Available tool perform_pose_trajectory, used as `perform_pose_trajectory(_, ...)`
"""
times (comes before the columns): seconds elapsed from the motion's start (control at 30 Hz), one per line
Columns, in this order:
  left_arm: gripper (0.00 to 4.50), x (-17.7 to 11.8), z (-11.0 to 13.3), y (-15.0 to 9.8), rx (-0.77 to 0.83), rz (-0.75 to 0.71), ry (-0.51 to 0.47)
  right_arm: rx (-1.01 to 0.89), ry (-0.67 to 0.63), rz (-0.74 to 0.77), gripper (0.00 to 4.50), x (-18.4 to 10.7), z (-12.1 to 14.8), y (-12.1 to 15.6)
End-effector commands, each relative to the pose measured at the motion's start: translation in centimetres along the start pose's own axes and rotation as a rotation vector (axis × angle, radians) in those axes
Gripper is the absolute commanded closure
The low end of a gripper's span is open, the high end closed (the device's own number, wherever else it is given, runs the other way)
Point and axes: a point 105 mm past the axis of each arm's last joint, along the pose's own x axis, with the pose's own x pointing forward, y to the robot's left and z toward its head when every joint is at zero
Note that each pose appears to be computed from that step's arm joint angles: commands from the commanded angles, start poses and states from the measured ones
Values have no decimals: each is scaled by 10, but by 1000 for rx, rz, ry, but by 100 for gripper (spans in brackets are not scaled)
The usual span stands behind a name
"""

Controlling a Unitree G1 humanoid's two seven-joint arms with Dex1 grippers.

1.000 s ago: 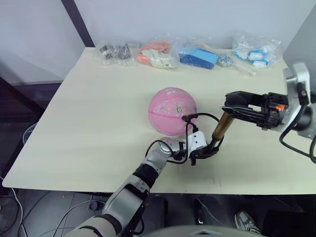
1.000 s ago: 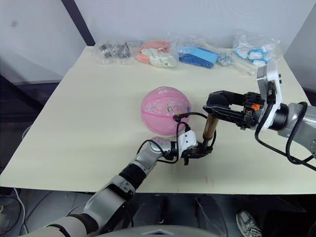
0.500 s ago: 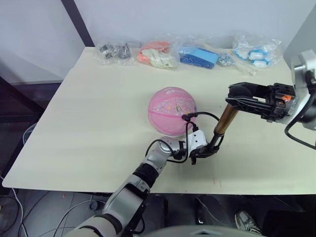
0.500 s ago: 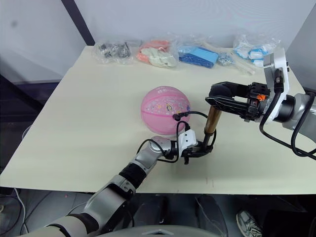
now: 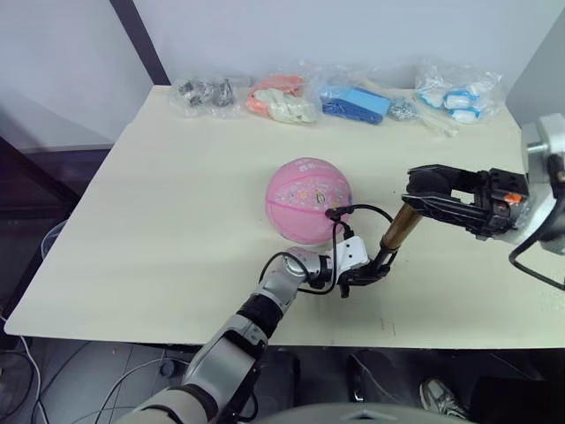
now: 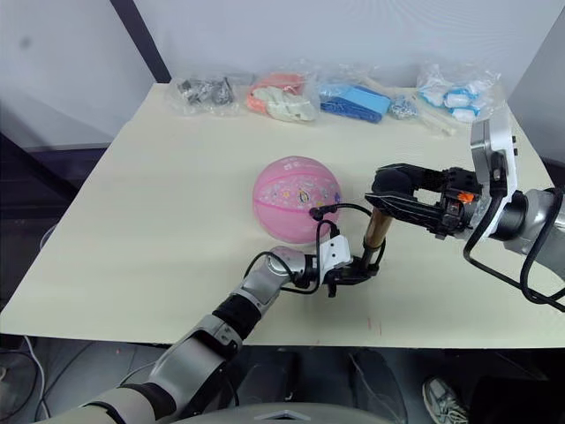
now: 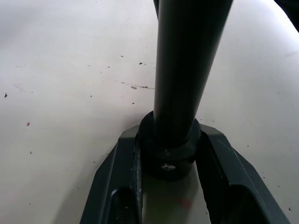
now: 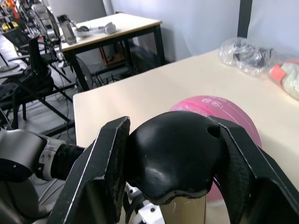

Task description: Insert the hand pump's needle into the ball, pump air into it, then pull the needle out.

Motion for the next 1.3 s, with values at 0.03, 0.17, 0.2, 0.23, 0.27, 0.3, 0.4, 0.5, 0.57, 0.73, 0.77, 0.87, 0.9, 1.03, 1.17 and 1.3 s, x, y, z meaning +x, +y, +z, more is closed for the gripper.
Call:
perform_pose_trajectory(0.03,340,-2,-49,-28,-113,-85,144,-57,46,-96,220,-4,-10,-11)
perform_pose_trajectory(0.17,340,-2,-49,-28,-111,-84,145,-35,68,-92,220,0,-27,-10)
perform_pose_trajectory(0.2,340,-2,-49,-28,-111,-84,146,-31,75,-90,220,1,-31,-10)
perform_pose_trajectory(0.23,340,-2,-49,-28,-110,-84,146,-27,79,-89,220,1,-35,-9)
perform_pose_trajectory(0.27,340,-2,-49,-28,-110,-84,146,-21,82,-87,220,2,-38,-9)
perform_pose_trajectory(0.3,340,-2,-49,-28,-109,-83,146,-16,84,-86,220,3,-41,-8)
perform_pose_trajectory(0.4,340,-2,-49,-28,-110,-83,146,3,94,-78,220,6,-50,-6)
perform_pose_trajectory(0.5,340,-2,-49,-28,-109,-83,146,17,107,-77,220,8,-58,-5)
perform_pose_trajectory(0.57,340,-2,-49,-28,-110,-81,146,31,109,-79,220,9,-62,-5)
perform_pose_trajectory(0.73,340,-2,-48,-29,-112,-82,143,92,135,-93,220,10,-82,-5)
perform_pose_trajectory(0.77,340,-2,-48,-29,-112,-81,143,108,140,-95,220,10,-87,-4)
perform_pose_trajectory(0.87,340,-1,-48,-29,-111,-82,141,138,154,-101,220,10,-99,-4)
perform_pose_trajectory(0.9,340,-1,-48,-29,-111,-81,141,151,154,-105,220,10,-103,-4)
perform_pose_trajectory(1.03,340,-1,-47,-29,-111,-81,139,176,176,-115,220,10,-116,-4)
perform_pose_trajectory(1.17,340,0,-47,-29,-110,-80,137,188,184,-129,220,11,-125,-4)
perform_pose_trajectory(1.3,340,0,-47,-29,-109,-80,136,184,173,-146,220,11,-125,-7)
